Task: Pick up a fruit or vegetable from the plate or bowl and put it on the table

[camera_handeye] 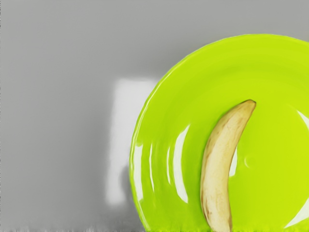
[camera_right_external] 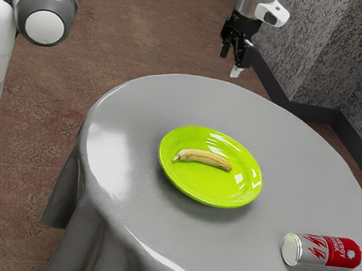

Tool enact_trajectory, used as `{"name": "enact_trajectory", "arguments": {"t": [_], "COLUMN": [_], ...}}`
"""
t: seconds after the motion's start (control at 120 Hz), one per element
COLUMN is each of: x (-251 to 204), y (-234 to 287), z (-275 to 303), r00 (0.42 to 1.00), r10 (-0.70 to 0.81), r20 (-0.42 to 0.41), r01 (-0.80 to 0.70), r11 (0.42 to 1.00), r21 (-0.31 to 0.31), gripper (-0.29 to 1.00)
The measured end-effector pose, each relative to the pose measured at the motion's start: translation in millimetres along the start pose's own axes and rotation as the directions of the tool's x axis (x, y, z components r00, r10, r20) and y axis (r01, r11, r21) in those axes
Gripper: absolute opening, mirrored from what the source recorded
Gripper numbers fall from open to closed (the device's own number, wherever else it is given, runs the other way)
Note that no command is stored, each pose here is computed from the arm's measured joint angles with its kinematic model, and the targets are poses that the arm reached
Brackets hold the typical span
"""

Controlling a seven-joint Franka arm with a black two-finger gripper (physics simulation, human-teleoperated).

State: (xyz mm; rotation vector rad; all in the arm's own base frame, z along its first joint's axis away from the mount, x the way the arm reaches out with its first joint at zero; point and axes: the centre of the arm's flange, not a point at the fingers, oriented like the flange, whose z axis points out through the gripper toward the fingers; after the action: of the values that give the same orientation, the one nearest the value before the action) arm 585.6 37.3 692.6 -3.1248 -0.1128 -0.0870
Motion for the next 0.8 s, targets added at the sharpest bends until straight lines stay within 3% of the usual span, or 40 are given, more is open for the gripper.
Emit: {"name": "enact_trajectory", "arguments": {"t": [0.35,0.617,0.8], "x": [-7,-2,5], "y": [-3,-8,0], "z": [-1,54,79], "r00": [0.999,0.985,0.969], "r10": [0.012,-0.022,-0.088], "r20": [0.033,0.17,0.231], "r01": [-0.012,0.04,0.118], "r11": [1.0,0.994,0.985], "r21": [0.008,-0.103,-0.123], "gripper": [0.7,0.7,0.7]}}
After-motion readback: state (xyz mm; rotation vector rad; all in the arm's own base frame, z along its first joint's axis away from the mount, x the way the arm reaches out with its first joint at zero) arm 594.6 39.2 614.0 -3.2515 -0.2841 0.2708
